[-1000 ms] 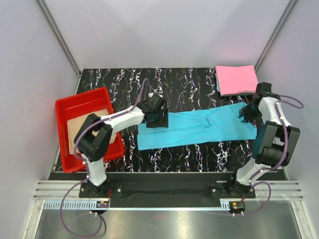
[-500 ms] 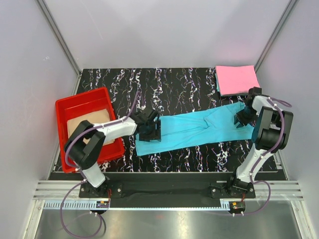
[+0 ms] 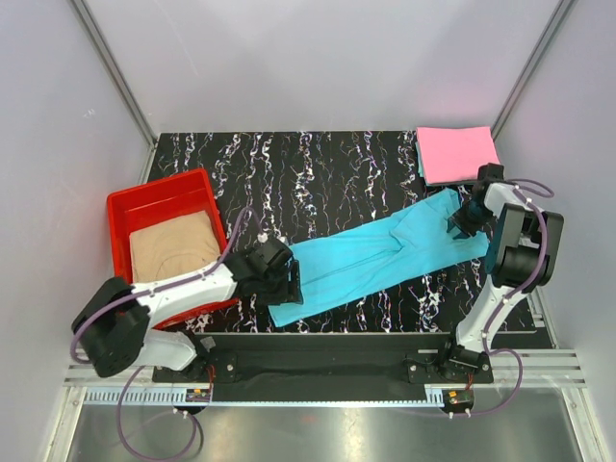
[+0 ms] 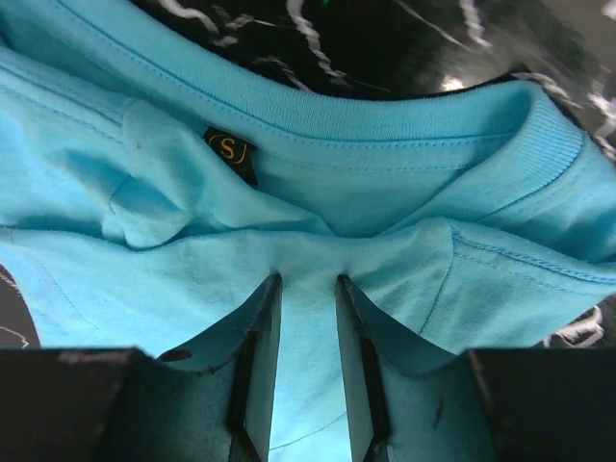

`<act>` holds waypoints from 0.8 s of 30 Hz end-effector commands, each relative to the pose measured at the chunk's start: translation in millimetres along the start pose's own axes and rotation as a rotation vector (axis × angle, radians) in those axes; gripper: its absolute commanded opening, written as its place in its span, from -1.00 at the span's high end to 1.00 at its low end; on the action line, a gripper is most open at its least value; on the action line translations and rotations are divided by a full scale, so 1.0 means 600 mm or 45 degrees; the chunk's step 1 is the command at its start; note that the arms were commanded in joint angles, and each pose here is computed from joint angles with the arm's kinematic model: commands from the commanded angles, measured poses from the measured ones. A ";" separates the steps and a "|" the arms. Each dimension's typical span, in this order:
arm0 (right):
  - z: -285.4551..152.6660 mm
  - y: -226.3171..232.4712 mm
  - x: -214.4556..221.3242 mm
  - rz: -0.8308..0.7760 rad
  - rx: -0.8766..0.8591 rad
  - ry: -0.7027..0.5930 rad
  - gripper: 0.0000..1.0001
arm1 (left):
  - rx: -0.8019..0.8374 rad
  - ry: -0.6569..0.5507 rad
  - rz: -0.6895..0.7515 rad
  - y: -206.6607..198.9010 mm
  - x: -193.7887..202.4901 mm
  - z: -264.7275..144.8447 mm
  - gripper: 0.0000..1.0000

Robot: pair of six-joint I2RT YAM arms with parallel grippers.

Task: Fold and stack the t-shirts
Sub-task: Fold the tshirt

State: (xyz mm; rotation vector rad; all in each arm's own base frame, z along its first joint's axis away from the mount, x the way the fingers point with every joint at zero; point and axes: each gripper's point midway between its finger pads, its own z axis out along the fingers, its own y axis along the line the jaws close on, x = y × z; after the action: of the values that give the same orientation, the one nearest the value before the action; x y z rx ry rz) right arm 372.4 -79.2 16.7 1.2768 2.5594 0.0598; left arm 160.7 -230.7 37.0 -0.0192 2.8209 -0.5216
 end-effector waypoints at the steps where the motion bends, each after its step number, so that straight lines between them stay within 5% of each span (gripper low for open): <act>1: 0.028 0.043 -0.010 -0.098 -0.087 -0.019 0.26 | 0.039 -0.060 -0.053 -0.008 -0.002 -0.035 -0.38; 8: 0.043 0.067 -0.021 -0.158 -0.097 -0.022 0.24 | 0.129 -0.267 0.072 -0.055 -0.074 -0.111 -0.46; 13: -0.008 0.061 -0.043 -0.149 -0.052 -0.087 0.24 | 0.193 -0.227 0.377 -0.110 -0.107 -0.117 -0.44; 24: -0.200 0.100 -0.018 -0.180 -0.385 -0.157 0.16 | 0.020 -0.136 0.868 -0.125 -0.177 -0.004 -0.13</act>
State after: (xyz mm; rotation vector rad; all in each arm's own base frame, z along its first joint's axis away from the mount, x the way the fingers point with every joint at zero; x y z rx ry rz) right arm 397.4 -56.4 100.7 1.0449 2.4792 0.1973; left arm 240.4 -290.8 101.7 0.6838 2.5619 -0.4466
